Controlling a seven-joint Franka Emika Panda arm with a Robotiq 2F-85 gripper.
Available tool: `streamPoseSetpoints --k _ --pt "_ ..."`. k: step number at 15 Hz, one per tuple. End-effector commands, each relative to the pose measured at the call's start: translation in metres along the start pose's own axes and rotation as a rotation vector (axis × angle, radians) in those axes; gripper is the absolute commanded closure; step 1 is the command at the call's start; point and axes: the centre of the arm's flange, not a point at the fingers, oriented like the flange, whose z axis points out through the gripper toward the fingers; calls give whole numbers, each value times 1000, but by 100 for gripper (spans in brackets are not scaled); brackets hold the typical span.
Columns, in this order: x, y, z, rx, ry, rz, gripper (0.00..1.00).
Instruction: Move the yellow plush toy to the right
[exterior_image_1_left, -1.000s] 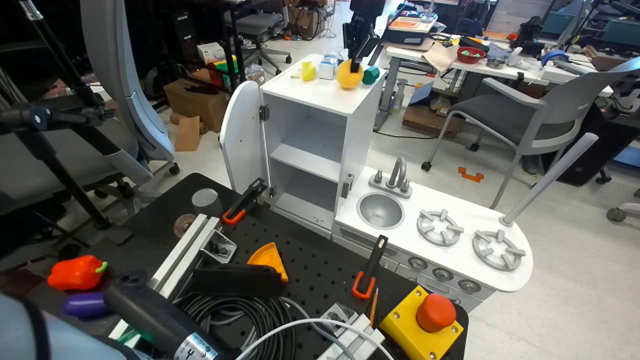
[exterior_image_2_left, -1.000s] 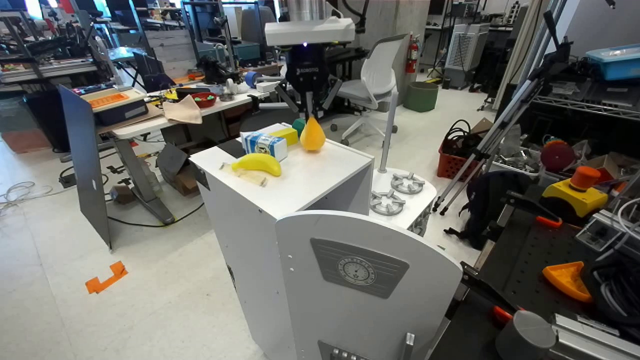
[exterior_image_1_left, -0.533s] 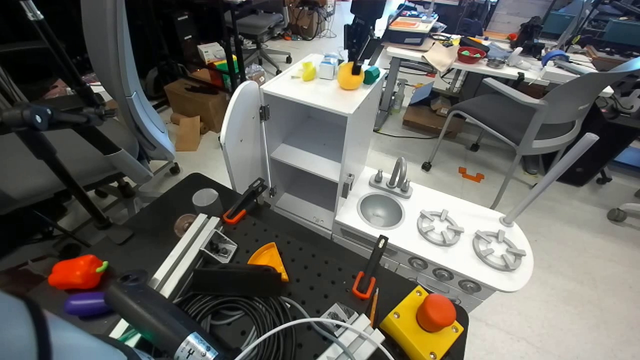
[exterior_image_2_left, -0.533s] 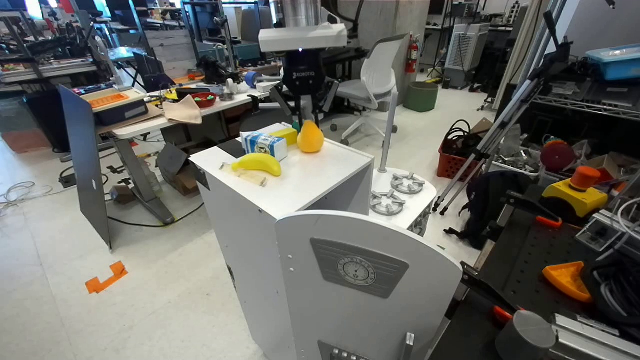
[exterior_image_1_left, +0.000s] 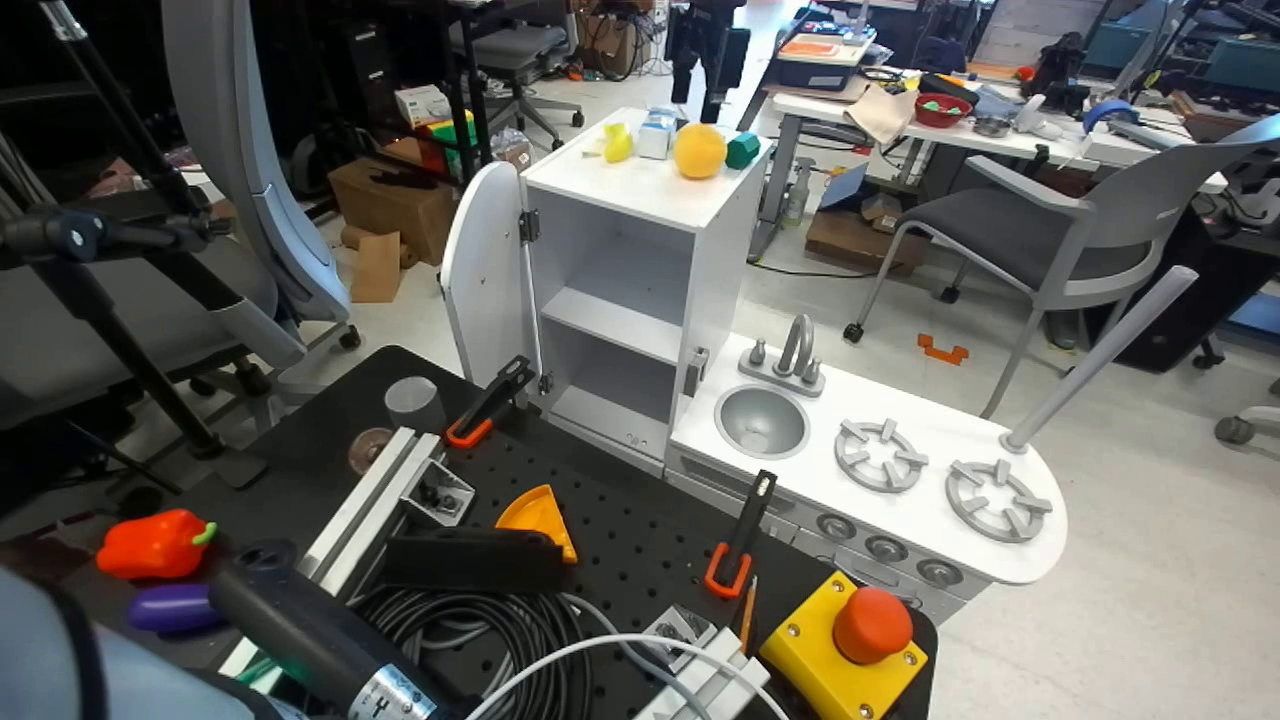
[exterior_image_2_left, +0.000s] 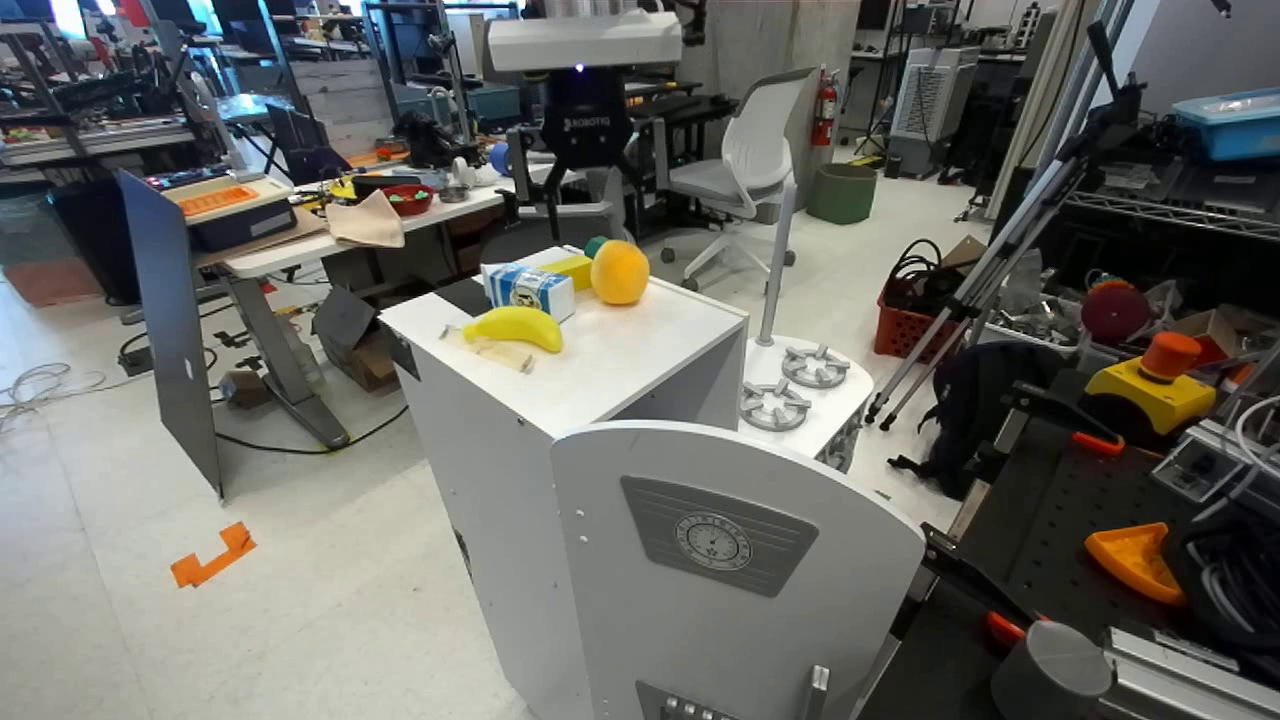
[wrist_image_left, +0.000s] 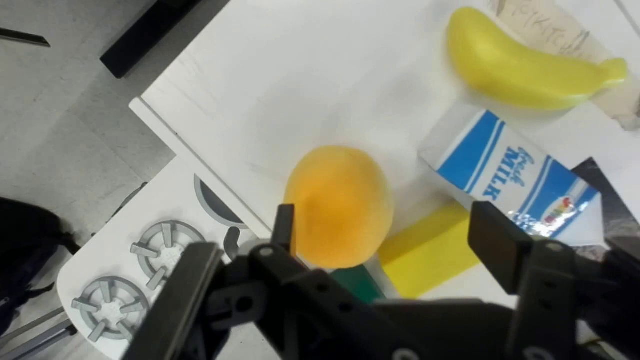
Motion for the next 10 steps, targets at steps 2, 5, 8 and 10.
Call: streamPoseSetpoints --k 2,5,8,10 --pt "-46 26 -33 -1 104 -23 0" --pt "-29 5 -33 -3 79 -41 0" --pt "-37 12 -39 -8 77 -41 0" --pt "-37 13 -37 -9 76 -40 0"
